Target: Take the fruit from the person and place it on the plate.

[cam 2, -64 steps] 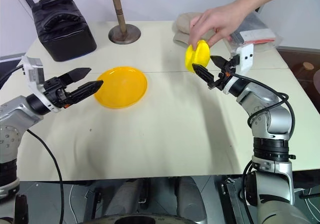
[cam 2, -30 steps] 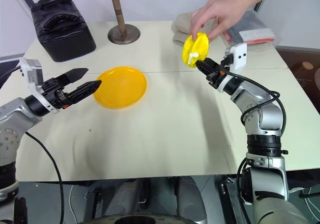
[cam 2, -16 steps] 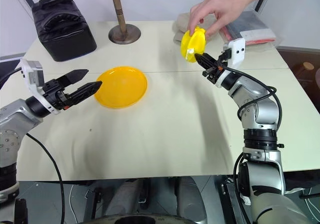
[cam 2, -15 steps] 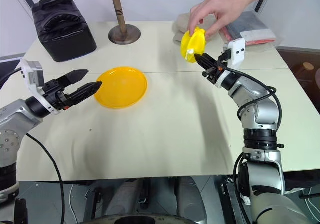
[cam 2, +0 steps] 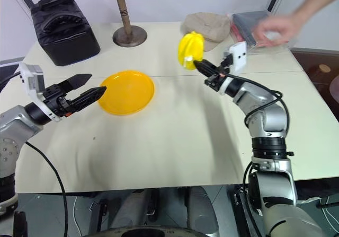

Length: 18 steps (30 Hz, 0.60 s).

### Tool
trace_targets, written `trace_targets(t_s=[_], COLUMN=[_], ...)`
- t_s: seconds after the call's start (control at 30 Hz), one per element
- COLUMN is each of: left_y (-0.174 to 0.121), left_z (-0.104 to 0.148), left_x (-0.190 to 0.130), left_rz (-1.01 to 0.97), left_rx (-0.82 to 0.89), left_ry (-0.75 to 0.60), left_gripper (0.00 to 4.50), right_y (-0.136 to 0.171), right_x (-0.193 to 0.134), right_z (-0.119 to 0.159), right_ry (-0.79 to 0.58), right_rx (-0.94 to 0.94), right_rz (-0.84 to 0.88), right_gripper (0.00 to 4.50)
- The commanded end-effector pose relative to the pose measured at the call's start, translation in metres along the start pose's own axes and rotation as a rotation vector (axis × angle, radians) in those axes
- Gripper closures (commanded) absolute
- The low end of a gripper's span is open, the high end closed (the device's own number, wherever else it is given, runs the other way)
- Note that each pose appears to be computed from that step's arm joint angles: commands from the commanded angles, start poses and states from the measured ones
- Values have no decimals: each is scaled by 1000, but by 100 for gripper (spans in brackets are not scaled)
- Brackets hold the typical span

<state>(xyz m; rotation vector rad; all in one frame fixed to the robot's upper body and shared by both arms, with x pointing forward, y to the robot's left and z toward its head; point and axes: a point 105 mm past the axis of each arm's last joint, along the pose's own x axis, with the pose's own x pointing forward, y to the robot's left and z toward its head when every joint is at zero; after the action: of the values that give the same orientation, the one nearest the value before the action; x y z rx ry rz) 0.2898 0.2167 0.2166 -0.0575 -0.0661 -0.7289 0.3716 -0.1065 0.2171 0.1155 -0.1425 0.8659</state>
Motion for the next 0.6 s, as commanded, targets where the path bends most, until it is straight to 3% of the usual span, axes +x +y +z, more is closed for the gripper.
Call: trace_targets(t_s=[0.03,0.27,0.53,0.6], left_y=[6,20,17,16], left_z=[2,-16,-16,-16], left_x=[-23,-55,-68,-67], left_rz=[60,227,300,301], left_rx=[44,62,64,62], left_ry=[26,95,72,69], left_gripper=[0,0,0,0], right_y=[35,65,58,57], right_x=[28,71,90,92], right_z=[0,-34,-64,-66], right_ry=[-23,42,131,129], right_rx=[-7,-12,-105,-116], right_rz=[120,225,205,197], right_gripper=[449,449,449,377])
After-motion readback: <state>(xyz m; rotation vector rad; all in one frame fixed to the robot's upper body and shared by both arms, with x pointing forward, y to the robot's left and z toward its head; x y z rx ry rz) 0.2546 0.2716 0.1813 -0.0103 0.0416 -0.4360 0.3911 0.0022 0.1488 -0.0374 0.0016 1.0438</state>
